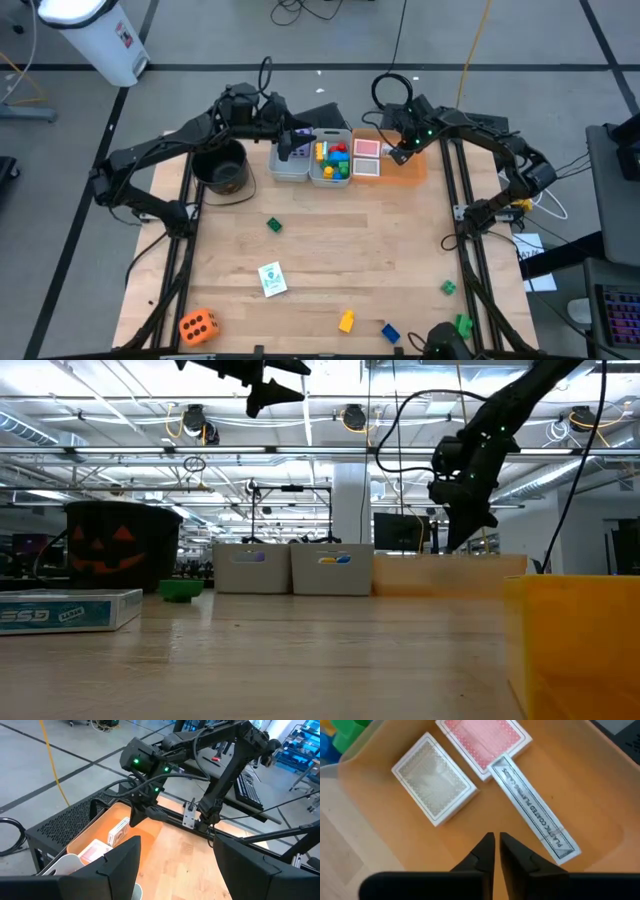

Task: Pick & Place Toys
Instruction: Put the black playing card into the orange bin

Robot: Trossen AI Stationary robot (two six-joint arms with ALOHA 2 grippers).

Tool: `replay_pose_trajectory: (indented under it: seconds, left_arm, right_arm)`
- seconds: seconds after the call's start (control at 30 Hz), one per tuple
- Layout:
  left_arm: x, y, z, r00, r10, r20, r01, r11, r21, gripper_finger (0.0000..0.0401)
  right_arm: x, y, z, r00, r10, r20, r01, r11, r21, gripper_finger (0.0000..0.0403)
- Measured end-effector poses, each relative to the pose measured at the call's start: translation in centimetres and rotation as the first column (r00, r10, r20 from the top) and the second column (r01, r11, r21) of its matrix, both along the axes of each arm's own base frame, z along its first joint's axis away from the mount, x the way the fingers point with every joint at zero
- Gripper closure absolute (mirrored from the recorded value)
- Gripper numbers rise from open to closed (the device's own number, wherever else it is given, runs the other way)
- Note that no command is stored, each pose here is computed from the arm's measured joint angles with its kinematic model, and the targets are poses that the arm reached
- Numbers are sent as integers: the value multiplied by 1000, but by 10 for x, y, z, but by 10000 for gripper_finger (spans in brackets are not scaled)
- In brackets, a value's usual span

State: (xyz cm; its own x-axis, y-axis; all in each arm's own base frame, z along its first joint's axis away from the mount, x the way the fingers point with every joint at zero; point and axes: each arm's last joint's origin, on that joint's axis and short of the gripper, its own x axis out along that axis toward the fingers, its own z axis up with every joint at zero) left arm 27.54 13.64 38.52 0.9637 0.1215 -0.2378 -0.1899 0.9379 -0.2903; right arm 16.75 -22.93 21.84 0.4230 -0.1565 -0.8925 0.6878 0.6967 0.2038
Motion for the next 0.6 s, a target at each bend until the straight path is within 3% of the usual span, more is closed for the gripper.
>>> replay_pose_trajectory:
  seconds: [0.17,0.6]
  left_arm:
    - [0,0,0,1000,7,-1,-7,1000,4,144]
    - [0,1,0,1000,22,-4,-22,1000,13,144]
  right_arm:
    - [-2,2,-9,1000,-27,-2,27,1000,7,393]
    - [0,-8,-28,983,-183,9,183,977,-108,376]
